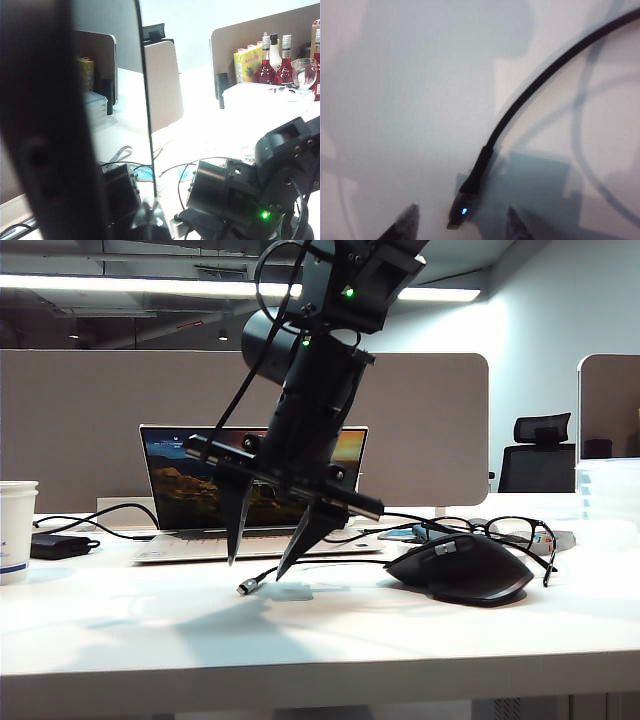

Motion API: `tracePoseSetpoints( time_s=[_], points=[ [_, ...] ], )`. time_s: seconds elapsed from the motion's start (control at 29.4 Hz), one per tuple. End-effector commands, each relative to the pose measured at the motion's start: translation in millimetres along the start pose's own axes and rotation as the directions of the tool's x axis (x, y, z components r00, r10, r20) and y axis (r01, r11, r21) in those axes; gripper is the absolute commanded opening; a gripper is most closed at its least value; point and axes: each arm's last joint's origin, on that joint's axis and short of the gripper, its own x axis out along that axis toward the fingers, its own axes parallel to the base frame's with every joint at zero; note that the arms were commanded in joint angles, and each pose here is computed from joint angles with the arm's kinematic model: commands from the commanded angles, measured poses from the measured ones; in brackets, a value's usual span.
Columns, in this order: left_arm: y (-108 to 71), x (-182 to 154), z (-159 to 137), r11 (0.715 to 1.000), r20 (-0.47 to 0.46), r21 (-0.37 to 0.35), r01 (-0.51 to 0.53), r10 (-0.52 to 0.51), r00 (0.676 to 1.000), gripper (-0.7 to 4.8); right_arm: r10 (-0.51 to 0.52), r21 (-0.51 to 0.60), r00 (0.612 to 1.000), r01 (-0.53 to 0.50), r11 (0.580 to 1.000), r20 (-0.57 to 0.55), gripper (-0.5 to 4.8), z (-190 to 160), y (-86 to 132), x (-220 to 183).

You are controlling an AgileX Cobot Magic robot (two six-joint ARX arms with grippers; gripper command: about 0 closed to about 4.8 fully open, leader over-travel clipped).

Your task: Pick up the black phone, pick up the charger plug, insert the charger plug into the phone's charging port, and finally place the connected phone back on the desk.

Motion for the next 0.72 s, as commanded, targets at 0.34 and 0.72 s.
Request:
tracePoseSetpoints(
  time_s=[0.34, 0.72],
  points=[
    [1.2, -2, 11, 1.000, 0.092, 0.010, -0.007, 0.006, 0.996, -0.06, -0.074, -0.058, 0.997, 0.074, 0.996, 0.017, 0.73, -9, 6, 11],
    [1.2, -2, 11, 1.000, 0.092, 0.010, -0.007, 0.006, 0.996, -0.06, -0.072, -0.137, 0.996, 0.064, 0.988, -0.052, -0.09, -11, 0, 11]
  ],
)
